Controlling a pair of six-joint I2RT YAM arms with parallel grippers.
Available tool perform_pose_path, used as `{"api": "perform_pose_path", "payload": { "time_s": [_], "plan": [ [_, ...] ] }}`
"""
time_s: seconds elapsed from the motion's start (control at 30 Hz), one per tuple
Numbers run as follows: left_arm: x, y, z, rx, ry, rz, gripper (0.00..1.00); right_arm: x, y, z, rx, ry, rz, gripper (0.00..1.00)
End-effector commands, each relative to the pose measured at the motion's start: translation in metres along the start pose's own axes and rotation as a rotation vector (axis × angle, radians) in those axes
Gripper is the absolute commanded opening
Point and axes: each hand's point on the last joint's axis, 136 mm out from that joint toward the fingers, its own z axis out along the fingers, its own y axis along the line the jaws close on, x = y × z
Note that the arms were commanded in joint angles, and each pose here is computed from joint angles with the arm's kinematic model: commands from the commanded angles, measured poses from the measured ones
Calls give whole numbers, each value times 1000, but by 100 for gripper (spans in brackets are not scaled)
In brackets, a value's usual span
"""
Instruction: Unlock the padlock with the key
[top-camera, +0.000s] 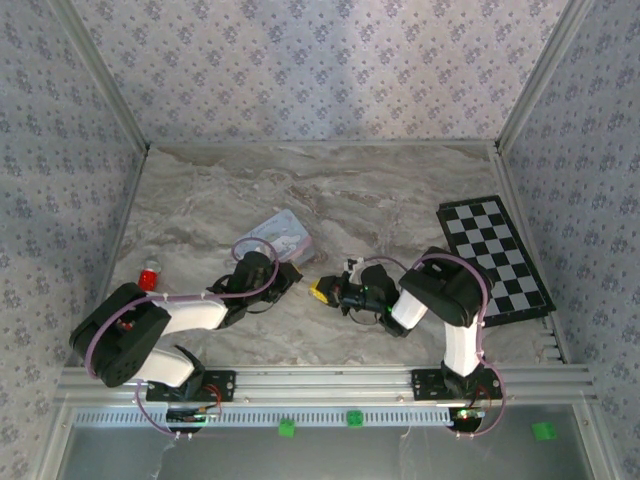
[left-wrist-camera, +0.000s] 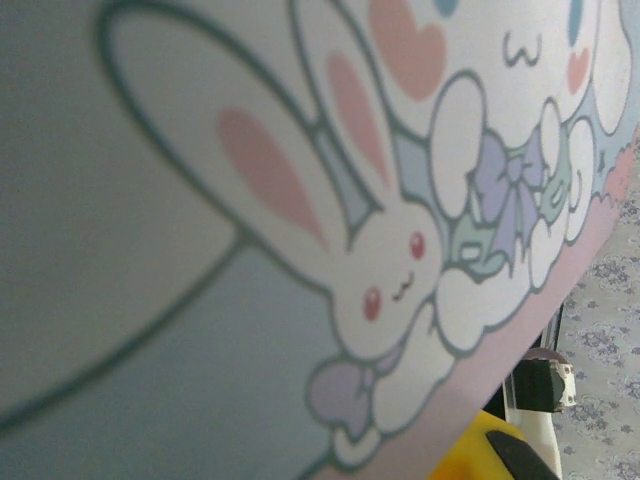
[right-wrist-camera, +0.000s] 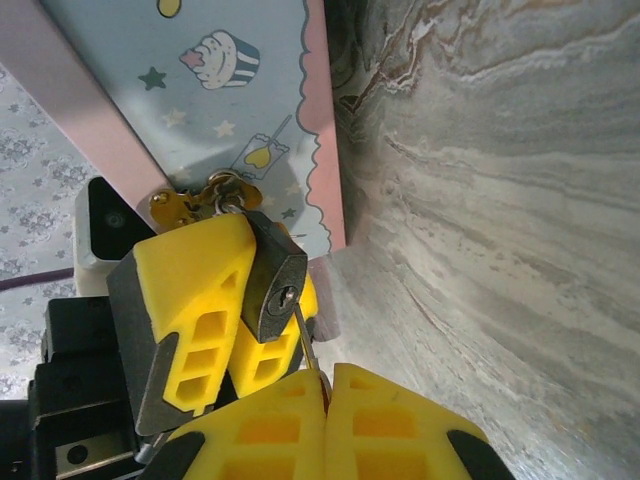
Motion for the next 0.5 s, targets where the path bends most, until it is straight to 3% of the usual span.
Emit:
{"api": "perform_pose_path", "payload": {
  "time_s": [0.0,0.47],
  "plan": [
    [9,-12,2,35,59,-50,0,0,10,-3,-39,20,4,0],
    [7,-19,0,61,52,-63,0,-1,13,-1,-46,29,21,0]
  ]
}}
